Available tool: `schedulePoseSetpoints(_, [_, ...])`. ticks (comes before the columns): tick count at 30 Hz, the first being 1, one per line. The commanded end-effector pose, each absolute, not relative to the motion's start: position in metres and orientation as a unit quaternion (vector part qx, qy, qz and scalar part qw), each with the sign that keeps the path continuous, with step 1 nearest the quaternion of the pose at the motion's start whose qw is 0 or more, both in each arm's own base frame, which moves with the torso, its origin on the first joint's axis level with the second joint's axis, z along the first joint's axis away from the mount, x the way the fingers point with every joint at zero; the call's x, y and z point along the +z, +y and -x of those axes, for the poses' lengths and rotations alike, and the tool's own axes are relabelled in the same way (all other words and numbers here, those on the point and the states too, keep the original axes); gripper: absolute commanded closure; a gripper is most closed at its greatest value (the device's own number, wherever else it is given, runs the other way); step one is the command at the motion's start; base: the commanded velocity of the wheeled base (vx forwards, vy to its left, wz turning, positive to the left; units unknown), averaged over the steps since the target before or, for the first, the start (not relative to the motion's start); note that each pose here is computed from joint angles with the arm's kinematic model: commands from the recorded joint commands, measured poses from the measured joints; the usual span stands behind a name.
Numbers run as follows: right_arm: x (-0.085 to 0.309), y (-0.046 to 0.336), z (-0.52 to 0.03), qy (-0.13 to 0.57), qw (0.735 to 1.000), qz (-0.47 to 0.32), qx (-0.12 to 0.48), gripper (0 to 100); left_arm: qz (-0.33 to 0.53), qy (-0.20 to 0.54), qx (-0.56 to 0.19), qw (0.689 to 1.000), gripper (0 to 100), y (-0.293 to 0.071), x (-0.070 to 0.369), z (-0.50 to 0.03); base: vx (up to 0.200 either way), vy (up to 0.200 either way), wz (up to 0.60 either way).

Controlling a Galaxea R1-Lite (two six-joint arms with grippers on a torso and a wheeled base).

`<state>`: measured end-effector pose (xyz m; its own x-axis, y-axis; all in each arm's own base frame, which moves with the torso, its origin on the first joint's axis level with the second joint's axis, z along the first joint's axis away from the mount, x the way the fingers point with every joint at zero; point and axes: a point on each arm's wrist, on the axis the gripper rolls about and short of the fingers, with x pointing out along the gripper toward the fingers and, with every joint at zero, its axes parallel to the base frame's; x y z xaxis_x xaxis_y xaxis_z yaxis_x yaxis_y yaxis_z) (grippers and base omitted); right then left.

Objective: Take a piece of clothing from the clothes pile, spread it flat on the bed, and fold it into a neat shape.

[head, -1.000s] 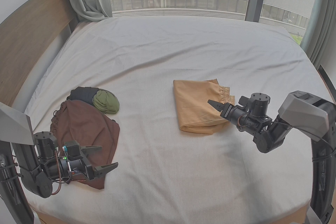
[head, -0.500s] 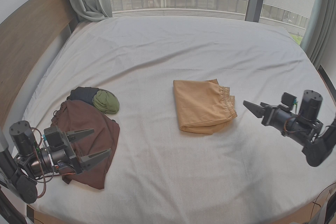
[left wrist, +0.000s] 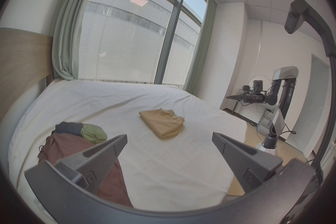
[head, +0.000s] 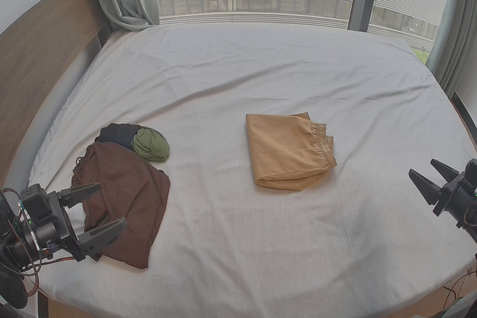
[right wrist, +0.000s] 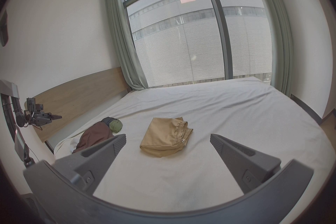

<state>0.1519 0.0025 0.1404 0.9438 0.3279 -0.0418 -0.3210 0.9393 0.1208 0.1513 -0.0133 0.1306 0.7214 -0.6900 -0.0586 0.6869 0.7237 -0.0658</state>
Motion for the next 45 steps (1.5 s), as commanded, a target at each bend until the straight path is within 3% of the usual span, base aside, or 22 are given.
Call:
schedulePoseSetpoints(1, [0.157,0.002,-0.109,-0.044,0.985,-0.037,0.164,0,0.014,0.020,-0.355,0.935,0,-0.010,0.142,-0.105,0.000,0.000,0.00])
schedulePoseSetpoints(10, [0.159,0.006,-0.045,-0.104,0.980,-0.025,0.165,0,0.045,0.024,-0.356,0.933,0,-0.014,0.132,-0.038,0.000,0.000,0.00])
schedulePoseSetpoints(18, [0.121,0.009,0.014,-0.121,0.979,-0.028,0.163,0,0.051,0.010,-0.354,0.934,0,-0.016,0.105,0.008,0.000,0.000,0.00])
schedulePoseSetpoints(21, [0.110,0.009,0.021,-0.113,0.982,-0.031,0.148,0,0.051,0.002,-0.353,0.934,0,-0.017,0.094,0.019,0.000,0.000,0.00])
schedulePoseSetpoints(23, [0.108,0.007,0.018,-0.099,0.990,-0.045,0.094,0,0.035,0.017,-0.341,0.939,0,-0.016,0.084,0.022,0.000,0.000,0.00])
schedulePoseSetpoints(26, [0.102,0.006,0.017,-0.071,0.994,-0.048,0.067,0,0.021,0.011,-0.317,0.948,0,-0.016,0.085,0.021,0.000,0.000,0.00])
schedulePoseSetpoints(29, [0.086,0.003,0.015,0.004,0.999,-0.043,-0.006,0,0.015,0.008,-0.257,0.966,0,-0.013,0.085,0.019,0.000,0.000,0.00])
schedulePoseSetpoints(32, [0.085,0.000,0.015,0.006,0.998,-0.038,-0.056,0,0.011,0.006,-0.171,0.985,0,-0.010,0.085,0.018,0.000,0.000,0.00])
schedulePoseSetpoints(36, [0.085,0.001,0.015,0.007,0.998,-0.022,-0.051,0,0.009,0.007,-0.106,0.994,0,-0.007,0.084,0.017,0.000,0.000,0.00])
schedulePoseSetpoints(40, [0.084,0.003,0.019,-0.008,0.998,-0.025,0.058,0,0.007,0.006,-0.035,0.999,0,-0.004,0.084,0.016,0.000,0.000,0.00])
schedulePoseSetpoints(45, [0.083,0.001,0.023,-0.035,0.999,-0.029,0.022,0,-0.004,0.013,-0.005,1.000,0,-0.002,0.083,0.016,0.000,0.000,0.00])
